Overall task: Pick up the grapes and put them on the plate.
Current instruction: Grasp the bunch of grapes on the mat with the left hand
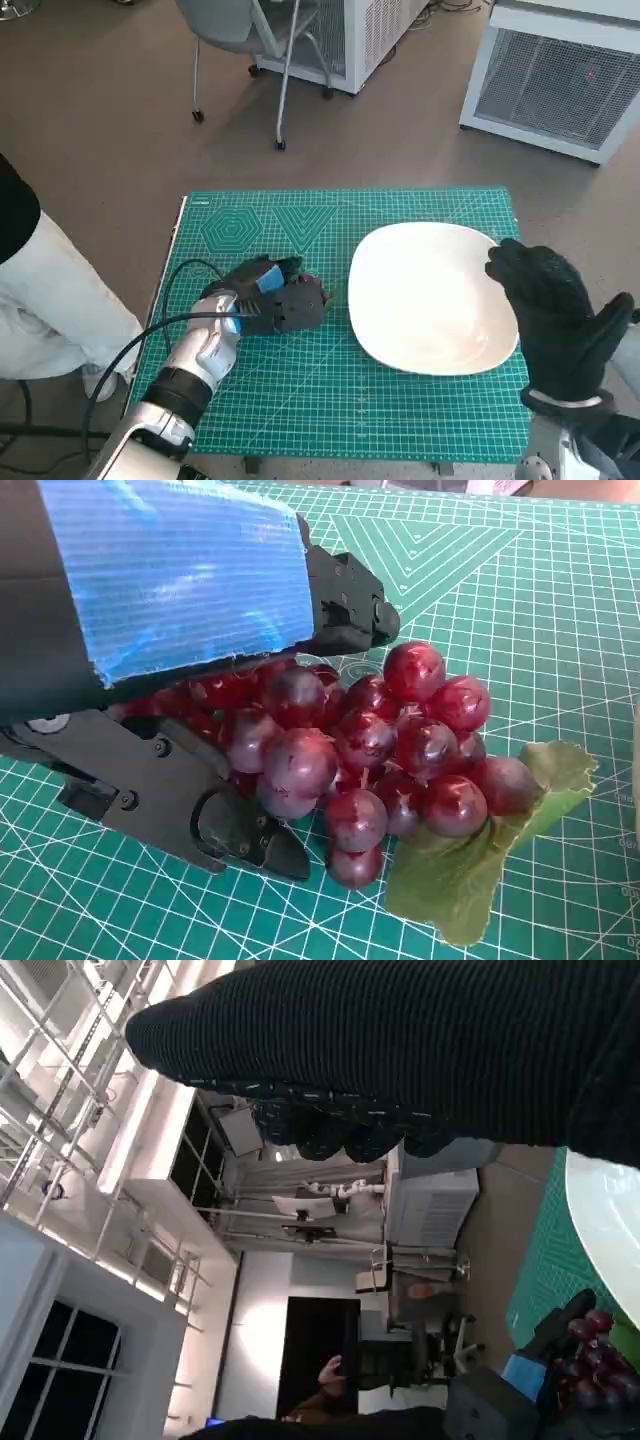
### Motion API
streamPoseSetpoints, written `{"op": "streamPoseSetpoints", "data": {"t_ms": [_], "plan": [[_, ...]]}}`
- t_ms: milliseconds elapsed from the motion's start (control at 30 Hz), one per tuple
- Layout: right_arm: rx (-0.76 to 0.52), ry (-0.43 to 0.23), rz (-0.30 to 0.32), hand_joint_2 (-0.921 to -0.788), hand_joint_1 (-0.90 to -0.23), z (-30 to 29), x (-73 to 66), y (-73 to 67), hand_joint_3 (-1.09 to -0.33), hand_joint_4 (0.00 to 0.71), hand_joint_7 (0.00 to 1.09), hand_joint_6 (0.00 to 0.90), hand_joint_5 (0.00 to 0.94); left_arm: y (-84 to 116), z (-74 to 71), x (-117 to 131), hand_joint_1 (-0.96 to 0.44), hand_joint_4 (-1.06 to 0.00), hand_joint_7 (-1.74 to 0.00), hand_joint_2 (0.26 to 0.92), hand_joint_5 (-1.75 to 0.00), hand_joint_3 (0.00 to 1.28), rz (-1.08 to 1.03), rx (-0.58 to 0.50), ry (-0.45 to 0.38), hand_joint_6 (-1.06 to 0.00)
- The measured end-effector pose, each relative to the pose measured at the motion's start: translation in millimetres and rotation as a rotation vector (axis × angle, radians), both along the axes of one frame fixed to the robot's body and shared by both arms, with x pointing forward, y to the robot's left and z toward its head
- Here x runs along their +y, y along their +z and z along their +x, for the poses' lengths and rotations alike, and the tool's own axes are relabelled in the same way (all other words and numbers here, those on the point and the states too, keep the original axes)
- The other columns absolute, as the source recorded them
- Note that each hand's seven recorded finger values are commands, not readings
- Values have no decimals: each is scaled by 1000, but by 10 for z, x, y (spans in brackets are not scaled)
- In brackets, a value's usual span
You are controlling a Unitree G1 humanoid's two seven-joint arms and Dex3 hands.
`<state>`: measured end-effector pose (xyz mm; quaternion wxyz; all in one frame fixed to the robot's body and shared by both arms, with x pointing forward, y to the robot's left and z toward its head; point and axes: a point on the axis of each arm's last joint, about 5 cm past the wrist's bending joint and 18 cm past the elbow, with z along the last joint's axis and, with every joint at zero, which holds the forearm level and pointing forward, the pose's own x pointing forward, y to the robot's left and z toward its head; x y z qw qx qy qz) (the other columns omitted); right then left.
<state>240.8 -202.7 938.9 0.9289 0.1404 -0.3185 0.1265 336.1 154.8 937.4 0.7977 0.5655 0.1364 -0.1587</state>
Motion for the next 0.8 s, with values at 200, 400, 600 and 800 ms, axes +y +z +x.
{"op": "streamPoseSetpoints", "data": {"t_ms": [200,400,600,800], "plan": [[4,3,0,-921,-386,1,1,1,-521,426,894,224,532,-26,-7,11,26,-510,-43,860,-202,16,-27,-39,7,-637],[5,4,1,-921,-386,2,1,0,-519,427,894,226,534,-71,-26,4,56,-653,-818,901,-1078,67,-23,-137,-4,-720],[6,3,2,-921,-387,2,-1,-2,-518,427,892,227,534,-89,-35,1,10,-614,-867,917,-1375,73,31,-169,-30,-738],[9,3,5,-921,-387,3,-2,-7,-518,427,891,229,534,-83,-36,-6,5,-620,-872,919,-1408,72,42,-173,-42,-733]]}}
